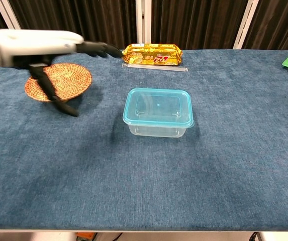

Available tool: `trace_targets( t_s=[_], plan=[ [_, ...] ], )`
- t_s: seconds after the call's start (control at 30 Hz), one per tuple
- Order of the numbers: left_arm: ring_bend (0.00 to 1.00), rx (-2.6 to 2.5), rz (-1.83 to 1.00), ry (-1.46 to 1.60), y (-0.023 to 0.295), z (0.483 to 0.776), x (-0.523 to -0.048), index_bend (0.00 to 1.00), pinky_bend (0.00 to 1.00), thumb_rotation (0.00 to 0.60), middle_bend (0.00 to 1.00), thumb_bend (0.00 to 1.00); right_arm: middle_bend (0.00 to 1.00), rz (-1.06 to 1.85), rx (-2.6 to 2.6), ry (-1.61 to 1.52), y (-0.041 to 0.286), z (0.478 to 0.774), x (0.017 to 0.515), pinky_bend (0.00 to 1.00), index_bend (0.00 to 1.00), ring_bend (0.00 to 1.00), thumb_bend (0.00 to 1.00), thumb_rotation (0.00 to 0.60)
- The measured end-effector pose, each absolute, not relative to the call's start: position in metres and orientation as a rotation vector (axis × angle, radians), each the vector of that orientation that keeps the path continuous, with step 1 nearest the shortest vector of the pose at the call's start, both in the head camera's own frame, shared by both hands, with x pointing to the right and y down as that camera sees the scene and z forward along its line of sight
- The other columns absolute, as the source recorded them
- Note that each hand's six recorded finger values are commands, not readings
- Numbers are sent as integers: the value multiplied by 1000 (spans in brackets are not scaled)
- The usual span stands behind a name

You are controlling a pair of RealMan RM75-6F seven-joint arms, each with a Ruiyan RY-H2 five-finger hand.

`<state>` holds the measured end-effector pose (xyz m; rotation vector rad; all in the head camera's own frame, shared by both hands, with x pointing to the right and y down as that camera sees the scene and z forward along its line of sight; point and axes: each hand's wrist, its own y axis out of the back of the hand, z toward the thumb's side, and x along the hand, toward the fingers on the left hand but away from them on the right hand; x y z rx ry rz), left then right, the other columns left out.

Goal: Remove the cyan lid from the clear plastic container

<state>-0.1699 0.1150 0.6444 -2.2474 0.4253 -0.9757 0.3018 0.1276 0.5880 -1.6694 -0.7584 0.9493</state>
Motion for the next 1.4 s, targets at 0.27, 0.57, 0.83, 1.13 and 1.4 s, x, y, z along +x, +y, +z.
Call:
trace_targets(
  t_s=[0.27,0.57,0.83,1.13,1.4],
  plan=[
    [0,-2259,-1026,398,115,670,-125,0,31,600,0,0,16,976,-1723,-763,129,606,304,0,0,0,19,600],
    [0,-2235,-1129,423,108,694,-103,0,30,600,0,0,16,973,-1760,-717,132,622,293,0,0,0,21,600],
    [0,-2230,-1164,408,106,698,-87,0,34,600,0,0,16,968,-1772,-711,132,627,290,0,0,0,22,600],
    [0,-2234,-1212,383,107,707,-75,0,48,600,0,0,16,985,-1778,-717,132,630,294,0,0,0,22,600],
    [0,-2280,-1230,395,110,715,-68,0,77,600,0,0,16,962,-1805,-673,130,637,277,0,0,0,26,600]
  ],
)
